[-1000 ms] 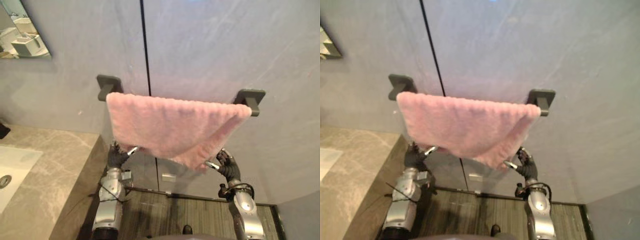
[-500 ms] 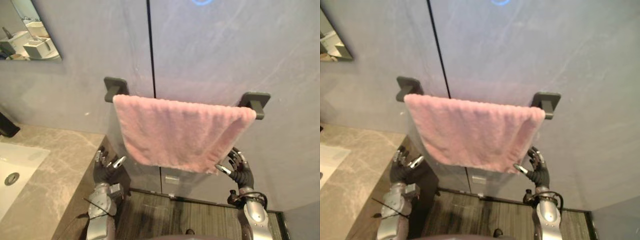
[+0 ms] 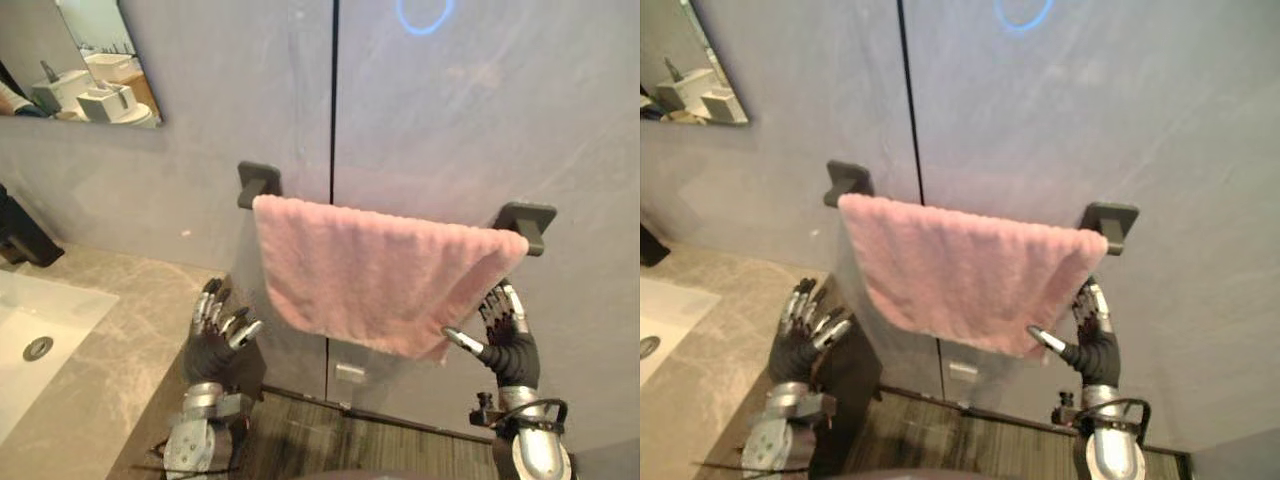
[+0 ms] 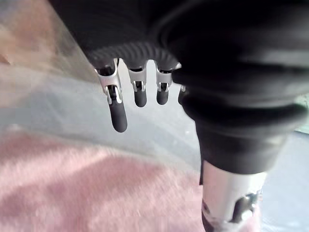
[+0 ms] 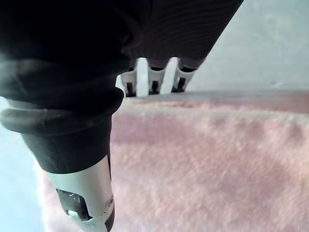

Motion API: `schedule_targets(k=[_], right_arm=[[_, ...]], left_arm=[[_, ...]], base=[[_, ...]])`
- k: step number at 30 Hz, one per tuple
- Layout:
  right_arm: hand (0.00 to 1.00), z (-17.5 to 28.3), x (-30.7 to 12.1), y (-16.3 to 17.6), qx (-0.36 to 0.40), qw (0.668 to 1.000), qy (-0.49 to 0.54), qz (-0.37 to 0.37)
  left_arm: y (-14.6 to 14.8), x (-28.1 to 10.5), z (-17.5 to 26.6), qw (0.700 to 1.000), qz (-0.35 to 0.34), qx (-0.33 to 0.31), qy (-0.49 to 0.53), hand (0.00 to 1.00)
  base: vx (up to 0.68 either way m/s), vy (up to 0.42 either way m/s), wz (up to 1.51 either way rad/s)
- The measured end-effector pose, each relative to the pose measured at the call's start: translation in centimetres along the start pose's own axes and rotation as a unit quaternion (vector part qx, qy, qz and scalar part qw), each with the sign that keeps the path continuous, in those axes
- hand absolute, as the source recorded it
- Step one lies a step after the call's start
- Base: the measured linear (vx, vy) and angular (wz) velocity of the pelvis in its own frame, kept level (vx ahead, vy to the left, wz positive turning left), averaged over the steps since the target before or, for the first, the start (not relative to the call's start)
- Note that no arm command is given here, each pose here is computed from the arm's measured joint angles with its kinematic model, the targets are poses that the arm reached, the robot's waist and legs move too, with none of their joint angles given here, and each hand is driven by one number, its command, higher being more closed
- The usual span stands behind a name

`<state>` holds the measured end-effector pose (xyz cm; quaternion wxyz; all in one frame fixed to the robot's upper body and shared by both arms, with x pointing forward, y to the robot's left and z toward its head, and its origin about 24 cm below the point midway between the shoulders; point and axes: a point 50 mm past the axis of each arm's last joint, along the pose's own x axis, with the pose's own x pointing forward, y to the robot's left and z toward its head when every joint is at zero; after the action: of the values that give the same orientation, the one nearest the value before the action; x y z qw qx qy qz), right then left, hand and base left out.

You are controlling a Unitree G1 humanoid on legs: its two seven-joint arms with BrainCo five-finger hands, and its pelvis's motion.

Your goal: Organize washtable

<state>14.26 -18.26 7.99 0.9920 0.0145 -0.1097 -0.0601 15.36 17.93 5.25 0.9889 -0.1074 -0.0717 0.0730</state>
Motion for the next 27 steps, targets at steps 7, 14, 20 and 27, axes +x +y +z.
schedule_targets(k=[7,14,20,27], right_arm=[[0.00,1.9,-1.1,0.0,-0.008,1.000,-0.025,0.007],[0.00,3.5,-1.0,0.2,-0.029,0.998,-0.063,0.010],[0.00,3.8,-1.0,0.0,-0.045,0.996,-0.075,-0.003],[0.00,6.5,-0.3,-0.5,-0.065,0.985,-0.157,-0.040]], left_arm=[[-0.6,-0.5,2.5,0.998,-0.017,-0.002,-0.053,0.00],[-0.5,-1.0,4.5,0.995,0.012,-0.004,-0.100,0.00],[0.2,-1.3,5.2,0.991,0.061,0.022,-0.119,0.00],[0.8,-1.6,7.2,0.979,0.103,0.033,-0.172,0.00]], base=[[0.01,0.000,-0.04],[-0.01,-0.006,-0.05],[-0.04,-0.003,-0.02],[-0.04,-0.008,0.04]])
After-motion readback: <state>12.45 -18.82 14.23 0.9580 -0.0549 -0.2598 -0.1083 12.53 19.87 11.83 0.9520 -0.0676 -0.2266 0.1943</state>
